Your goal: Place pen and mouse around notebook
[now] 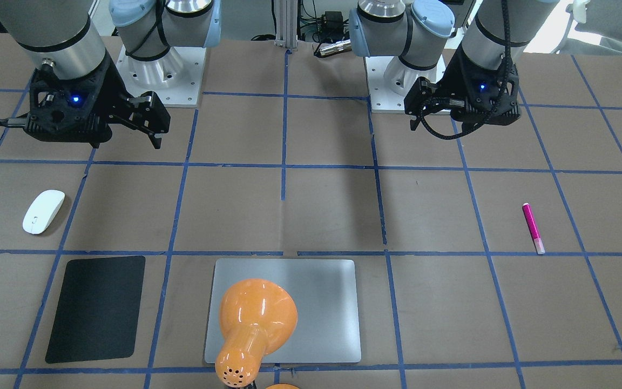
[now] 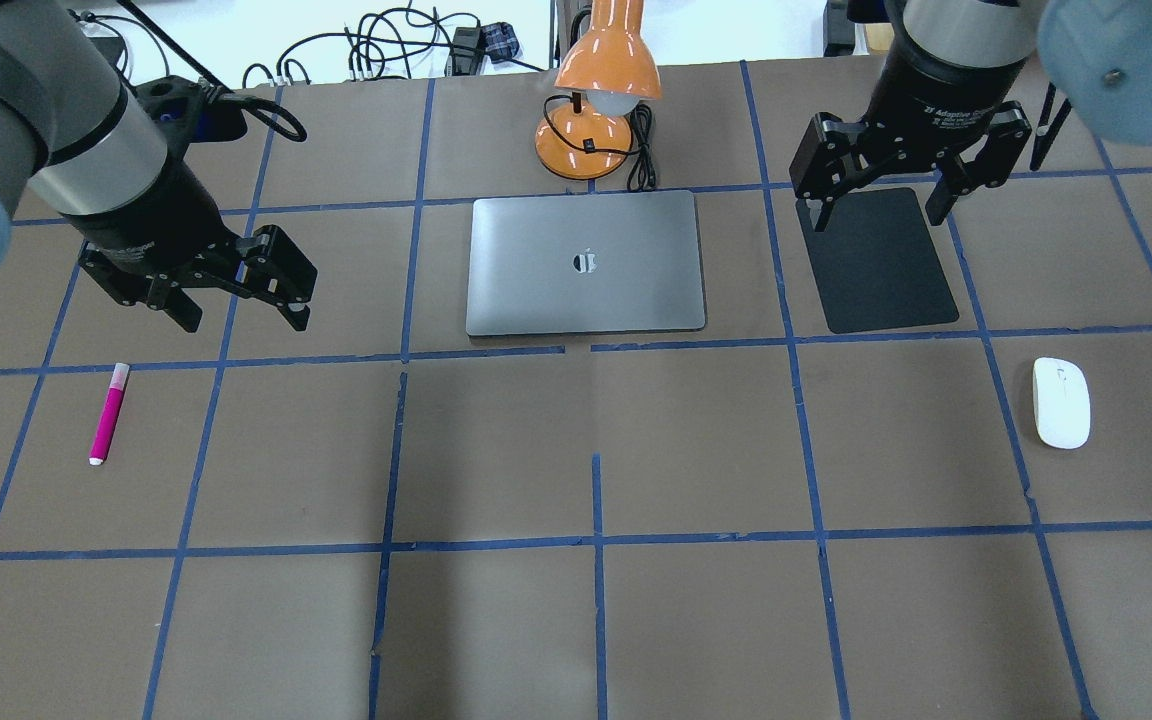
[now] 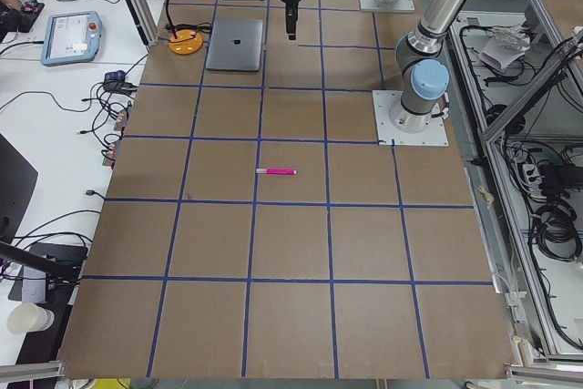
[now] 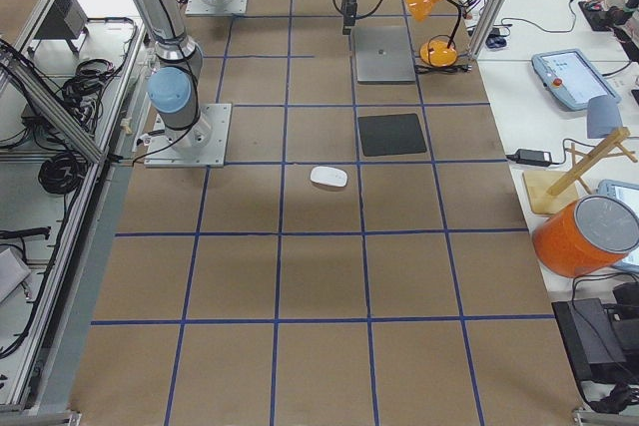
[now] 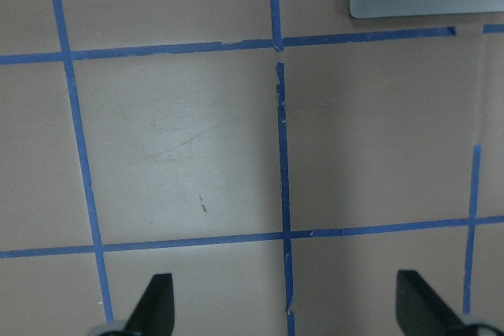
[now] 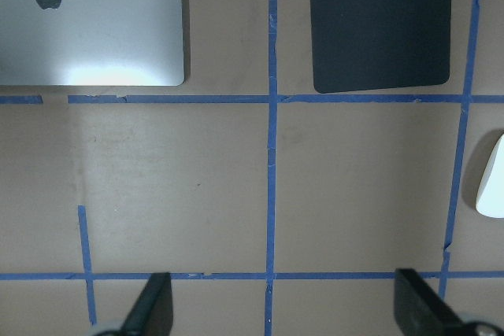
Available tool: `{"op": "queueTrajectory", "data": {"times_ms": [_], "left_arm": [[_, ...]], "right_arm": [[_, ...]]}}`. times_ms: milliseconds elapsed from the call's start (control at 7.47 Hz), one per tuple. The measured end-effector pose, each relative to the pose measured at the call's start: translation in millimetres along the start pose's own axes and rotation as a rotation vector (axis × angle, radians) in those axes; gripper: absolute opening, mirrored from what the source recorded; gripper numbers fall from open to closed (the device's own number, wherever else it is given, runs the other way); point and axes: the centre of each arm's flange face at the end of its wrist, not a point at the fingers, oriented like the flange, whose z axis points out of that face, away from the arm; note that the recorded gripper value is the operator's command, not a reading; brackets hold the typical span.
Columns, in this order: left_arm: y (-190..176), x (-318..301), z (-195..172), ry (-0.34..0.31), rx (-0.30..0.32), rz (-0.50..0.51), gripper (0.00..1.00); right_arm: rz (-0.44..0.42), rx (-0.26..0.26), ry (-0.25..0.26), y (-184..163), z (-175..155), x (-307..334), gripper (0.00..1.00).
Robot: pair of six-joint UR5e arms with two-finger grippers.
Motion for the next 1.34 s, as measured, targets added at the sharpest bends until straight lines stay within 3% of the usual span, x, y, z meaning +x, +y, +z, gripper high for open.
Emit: {"op": "queueTrajectory", "data": {"times_ms": [536, 938, 1339], "left_arm": [[-1.7, -0.1, -2.8, -0.002, 0.017, 0.001, 1.00], [-3.8, -2.0, 0.0, -0.002, 0.024, -0.002, 1.00], [-11.5, -10.9, 6.2, -0.014, 0.027, -0.017, 1.00]], "right_arm": [[0.000, -0.006, -0.001, 1.7, 1.4, -0.1, 1.00], [-0.006, -0.024, 0.044, 2.9, 5.0, 5.0, 1.00], [0.004, -0.021, 0.045, 0.7, 8.1, 7.8, 1.00]]}}
